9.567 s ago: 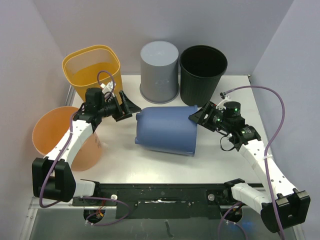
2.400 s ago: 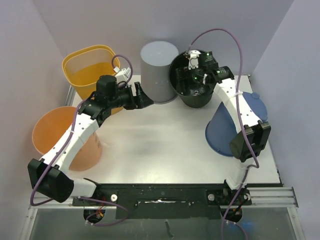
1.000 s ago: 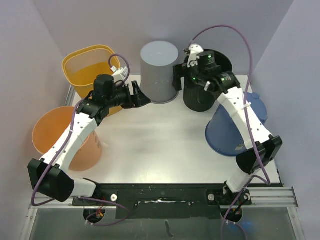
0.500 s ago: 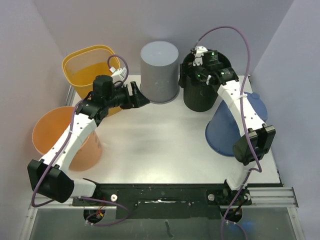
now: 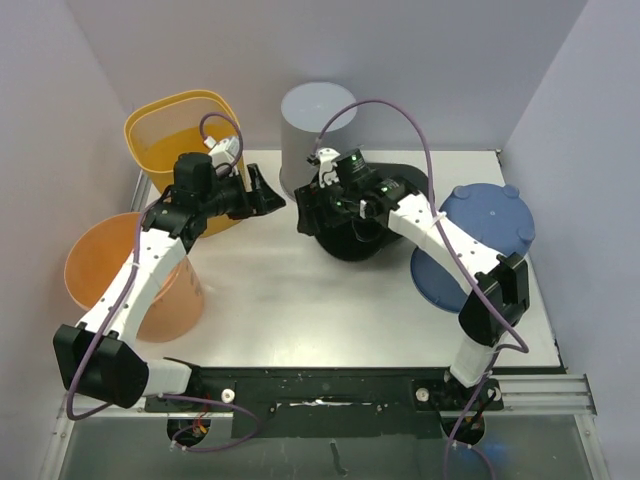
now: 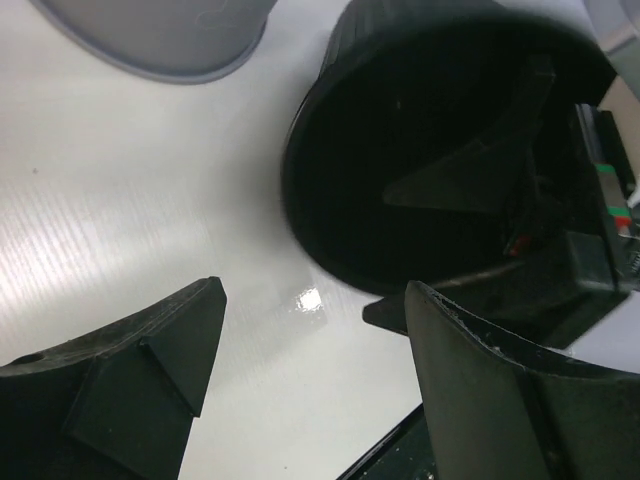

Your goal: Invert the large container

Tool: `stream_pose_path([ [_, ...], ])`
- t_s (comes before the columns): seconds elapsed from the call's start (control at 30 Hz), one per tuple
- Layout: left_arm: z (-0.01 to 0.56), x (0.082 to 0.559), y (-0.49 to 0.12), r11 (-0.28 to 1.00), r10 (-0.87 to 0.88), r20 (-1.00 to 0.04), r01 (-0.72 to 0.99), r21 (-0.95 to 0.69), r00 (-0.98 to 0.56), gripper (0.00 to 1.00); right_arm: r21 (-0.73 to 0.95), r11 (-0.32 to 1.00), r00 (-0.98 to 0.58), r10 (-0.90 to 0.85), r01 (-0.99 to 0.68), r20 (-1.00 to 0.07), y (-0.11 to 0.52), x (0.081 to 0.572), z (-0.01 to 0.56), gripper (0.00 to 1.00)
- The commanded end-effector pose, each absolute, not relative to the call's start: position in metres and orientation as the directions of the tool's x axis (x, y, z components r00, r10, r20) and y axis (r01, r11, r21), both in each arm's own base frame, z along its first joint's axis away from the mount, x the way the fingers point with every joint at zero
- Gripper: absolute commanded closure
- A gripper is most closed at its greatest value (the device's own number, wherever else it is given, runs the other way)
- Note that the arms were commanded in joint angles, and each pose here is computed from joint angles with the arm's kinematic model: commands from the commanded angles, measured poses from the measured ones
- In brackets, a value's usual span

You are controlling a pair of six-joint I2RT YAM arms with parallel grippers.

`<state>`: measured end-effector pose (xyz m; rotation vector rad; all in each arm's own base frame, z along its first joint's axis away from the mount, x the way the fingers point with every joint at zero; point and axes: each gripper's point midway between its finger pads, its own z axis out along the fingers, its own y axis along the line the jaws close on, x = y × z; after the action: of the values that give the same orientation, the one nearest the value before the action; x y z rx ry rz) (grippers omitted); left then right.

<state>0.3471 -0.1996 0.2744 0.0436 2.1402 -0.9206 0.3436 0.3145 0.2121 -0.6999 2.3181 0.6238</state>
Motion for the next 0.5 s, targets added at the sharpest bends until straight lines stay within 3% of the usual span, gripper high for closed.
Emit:
stream_pose_path([
  [0.0, 0.283, 0.343, -0.182, 0.754, -0.275, -0.710, 0.313, -0.578, -0.649, 0.27, 0.318, 0.701, -0.603, -0.197, -0.638, -0.773, 0.343, 0.341, 0.252, 0.02],
  [0.27, 0.289, 0.345, -0.174, 0.763, -0.286, -0.715, 0.300, -0.572, -0.638, 0.27, 0.327, 0.599, -0.558, -0.248, -0.731, -0.792, 0.385, 0.299, 0.289, 0.02],
  [0.47, 0.299, 0.350, -0.174, 0.761, -0.313, -0.709, 0.280, -0.585, -0.632, 0.27, 0.299, 0.583, -0.494, -0.207, -0.755, -0.844, 0.368, 0.285, 0.340, 0.02],
])
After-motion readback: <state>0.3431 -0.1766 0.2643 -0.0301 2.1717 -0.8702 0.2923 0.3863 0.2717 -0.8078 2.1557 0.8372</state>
